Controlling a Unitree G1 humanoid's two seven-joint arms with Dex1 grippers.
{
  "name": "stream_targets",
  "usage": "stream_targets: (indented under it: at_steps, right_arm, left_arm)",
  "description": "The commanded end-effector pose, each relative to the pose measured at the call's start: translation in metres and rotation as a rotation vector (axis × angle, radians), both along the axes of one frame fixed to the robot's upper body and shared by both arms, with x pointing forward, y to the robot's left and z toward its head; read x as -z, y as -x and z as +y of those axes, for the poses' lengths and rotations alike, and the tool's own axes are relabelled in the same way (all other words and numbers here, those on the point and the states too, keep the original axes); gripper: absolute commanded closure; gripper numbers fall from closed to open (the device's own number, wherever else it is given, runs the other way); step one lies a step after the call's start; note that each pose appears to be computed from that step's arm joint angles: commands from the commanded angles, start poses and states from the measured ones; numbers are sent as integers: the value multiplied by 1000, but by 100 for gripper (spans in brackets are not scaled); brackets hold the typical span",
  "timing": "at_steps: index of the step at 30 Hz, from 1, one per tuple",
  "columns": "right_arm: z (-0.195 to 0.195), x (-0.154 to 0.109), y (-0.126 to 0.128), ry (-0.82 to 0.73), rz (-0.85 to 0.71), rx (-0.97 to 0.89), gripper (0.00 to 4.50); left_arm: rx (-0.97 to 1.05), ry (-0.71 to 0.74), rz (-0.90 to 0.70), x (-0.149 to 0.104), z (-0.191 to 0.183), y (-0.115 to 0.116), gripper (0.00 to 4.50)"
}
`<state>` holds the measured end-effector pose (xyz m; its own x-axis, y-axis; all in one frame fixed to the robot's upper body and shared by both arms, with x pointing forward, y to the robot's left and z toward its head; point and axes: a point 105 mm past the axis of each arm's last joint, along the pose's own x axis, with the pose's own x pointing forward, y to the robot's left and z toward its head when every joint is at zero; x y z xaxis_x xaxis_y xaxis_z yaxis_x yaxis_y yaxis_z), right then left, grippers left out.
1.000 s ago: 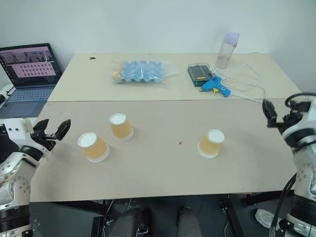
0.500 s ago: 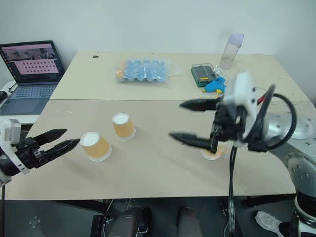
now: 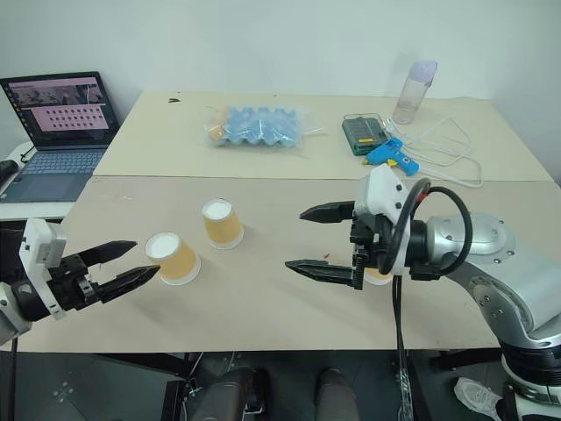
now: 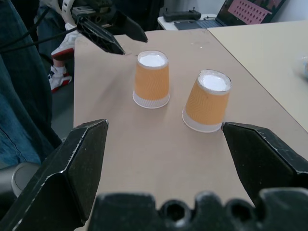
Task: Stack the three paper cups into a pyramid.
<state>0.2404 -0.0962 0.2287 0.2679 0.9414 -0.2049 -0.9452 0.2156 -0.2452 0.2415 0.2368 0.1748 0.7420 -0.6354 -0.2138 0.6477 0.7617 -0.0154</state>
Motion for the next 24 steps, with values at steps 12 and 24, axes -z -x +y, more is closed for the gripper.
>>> stream_targets:
  at_steps: [12, 24]
  right_arm:
    - [10, -14, 12, -57, -45, -3, 3]
    - [4, -17, 13, -48, -58, 54, 3]
  left_arm:
    - [34, -126, -86, 22, -8, -33, 0]
    - [67, -85, -111, 31, -24, -55, 0]
